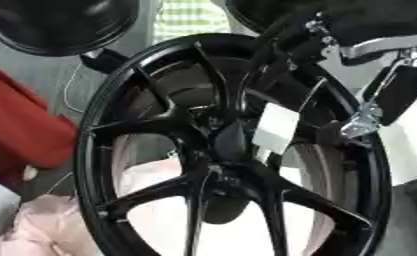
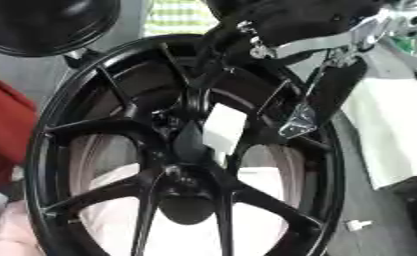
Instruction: Pull the pin out of the wheel hub.
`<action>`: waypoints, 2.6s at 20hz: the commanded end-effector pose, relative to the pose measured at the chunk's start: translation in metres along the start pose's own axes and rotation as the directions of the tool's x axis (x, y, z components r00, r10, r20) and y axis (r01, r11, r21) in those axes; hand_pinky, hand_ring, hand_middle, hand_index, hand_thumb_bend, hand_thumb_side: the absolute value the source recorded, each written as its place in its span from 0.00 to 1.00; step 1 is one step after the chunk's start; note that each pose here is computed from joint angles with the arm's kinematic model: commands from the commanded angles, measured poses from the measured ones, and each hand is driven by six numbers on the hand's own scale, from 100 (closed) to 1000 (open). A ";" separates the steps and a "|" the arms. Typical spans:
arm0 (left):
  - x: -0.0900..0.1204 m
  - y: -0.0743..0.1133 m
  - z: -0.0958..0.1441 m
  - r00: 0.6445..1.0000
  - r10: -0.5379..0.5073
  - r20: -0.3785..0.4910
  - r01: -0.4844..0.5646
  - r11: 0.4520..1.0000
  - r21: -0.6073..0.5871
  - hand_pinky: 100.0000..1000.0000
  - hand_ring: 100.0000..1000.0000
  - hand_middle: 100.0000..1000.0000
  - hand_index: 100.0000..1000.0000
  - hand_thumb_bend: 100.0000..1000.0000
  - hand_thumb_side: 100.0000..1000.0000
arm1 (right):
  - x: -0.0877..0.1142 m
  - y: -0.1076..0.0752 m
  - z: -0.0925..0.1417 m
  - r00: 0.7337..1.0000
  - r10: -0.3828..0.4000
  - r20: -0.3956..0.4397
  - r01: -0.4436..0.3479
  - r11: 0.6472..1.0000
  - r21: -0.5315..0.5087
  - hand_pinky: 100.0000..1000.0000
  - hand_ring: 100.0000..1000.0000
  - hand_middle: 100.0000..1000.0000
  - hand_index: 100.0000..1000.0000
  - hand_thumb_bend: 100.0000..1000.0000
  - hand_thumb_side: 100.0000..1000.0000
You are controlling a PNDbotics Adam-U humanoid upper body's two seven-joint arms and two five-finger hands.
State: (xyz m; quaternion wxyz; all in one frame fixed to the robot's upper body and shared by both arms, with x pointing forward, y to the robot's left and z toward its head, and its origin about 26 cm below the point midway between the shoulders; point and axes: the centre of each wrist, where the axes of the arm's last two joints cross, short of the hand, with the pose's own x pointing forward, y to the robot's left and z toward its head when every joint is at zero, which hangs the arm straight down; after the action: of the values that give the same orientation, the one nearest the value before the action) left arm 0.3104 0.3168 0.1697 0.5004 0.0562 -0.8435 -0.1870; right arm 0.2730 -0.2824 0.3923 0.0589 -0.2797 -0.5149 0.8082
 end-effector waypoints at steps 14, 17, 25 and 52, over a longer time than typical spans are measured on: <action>0.010 0.006 -0.003 0.999 -0.041 0.022 0.042 0.999 -0.013 0.67 0.55 0.44 0.61 0.00 0.82 | -0.001 0.001 -0.003 1.000 0.025 0.015 -0.027 0.994 0.104 0.97 1.00 0.89 0.86 0.37 0.30; 0.010 0.006 -0.003 0.999 -0.041 0.022 0.042 0.999 -0.013 0.67 0.55 0.44 0.61 0.00 0.82 | -0.004 0.005 -0.004 1.000 0.016 0.007 -0.017 0.993 0.117 0.97 1.00 0.89 0.86 0.37 0.30; 0.009 0.006 -0.003 0.999 -0.040 0.022 0.041 0.999 -0.014 0.67 0.55 0.44 0.61 0.00 0.82 | -0.010 0.012 -0.005 1.000 0.007 -0.004 -0.007 0.990 0.143 0.97 1.00 0.88 0.85 0.38 0.31; 0.008 0.005 -0.002 0.999 -0.031 0.015 0.031 0.999 -0.017 0.67 0.55 0.44 0.61 0.00 0.83 | -0.024 0.031 -0.008 0.998 -0.044 -0.053 0.053 0.982 0.184 0.97 1.00 0.84 0.79 0.32 0.26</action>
State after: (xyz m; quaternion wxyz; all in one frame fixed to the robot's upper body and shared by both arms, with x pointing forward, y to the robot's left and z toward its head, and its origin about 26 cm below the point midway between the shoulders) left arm 0.3108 0.3162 0.1705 0.5020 0.0575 -0.8414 -0.1917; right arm 0.3053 -0.2970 0.3640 0.1397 -0.2772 -0.4768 0.8224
